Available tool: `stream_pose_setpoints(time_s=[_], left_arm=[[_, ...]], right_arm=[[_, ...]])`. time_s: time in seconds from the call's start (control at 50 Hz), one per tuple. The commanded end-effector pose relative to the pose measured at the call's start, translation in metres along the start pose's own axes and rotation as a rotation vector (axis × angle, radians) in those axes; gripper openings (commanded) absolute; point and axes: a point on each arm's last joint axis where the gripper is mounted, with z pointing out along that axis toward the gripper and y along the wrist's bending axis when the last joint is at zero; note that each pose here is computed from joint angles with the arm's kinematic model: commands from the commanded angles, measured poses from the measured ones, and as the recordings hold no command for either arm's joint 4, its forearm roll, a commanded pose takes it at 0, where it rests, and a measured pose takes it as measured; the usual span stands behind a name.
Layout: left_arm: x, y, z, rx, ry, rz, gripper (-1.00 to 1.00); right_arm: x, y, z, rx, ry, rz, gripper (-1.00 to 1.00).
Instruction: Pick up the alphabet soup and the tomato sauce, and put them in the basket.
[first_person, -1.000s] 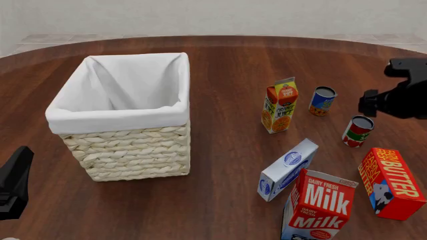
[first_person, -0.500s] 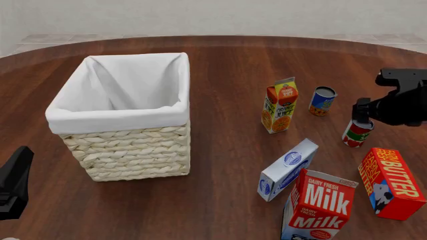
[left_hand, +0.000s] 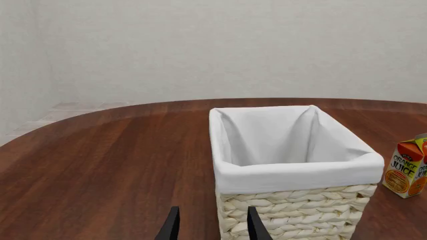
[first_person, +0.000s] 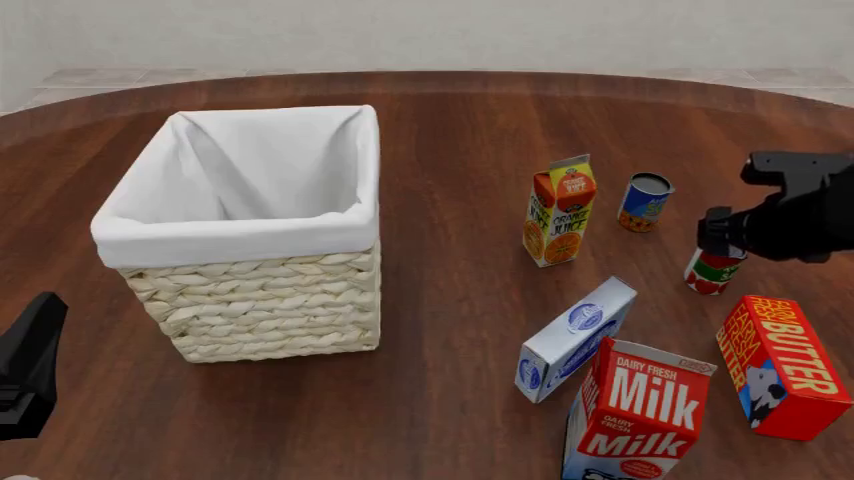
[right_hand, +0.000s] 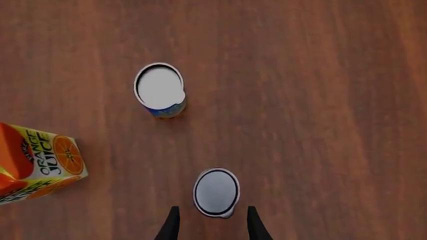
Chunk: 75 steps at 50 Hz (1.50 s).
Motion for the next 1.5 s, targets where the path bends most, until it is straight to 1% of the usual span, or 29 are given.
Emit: stream_pose_setpoints(time_s=[0.02,0.64,1.5], left_arm=[[0.0,0.0,0.0,0.0,0.0,0.0,1.0],[0.0,0.0,0.0,0.0,0.0,0.0,1.0],[0.0,0.0,0.0,0.0,0.0,0.0,1.0]], right_arm=[[0.003,-0.001,0.008,0.002,0.007,0.004,1.0],[0.007,-0.005,0.026,0.009,0.024,0.004,1.0],[0.02,-0.001,0.041,0.002,0.044,0.008,1.0]])
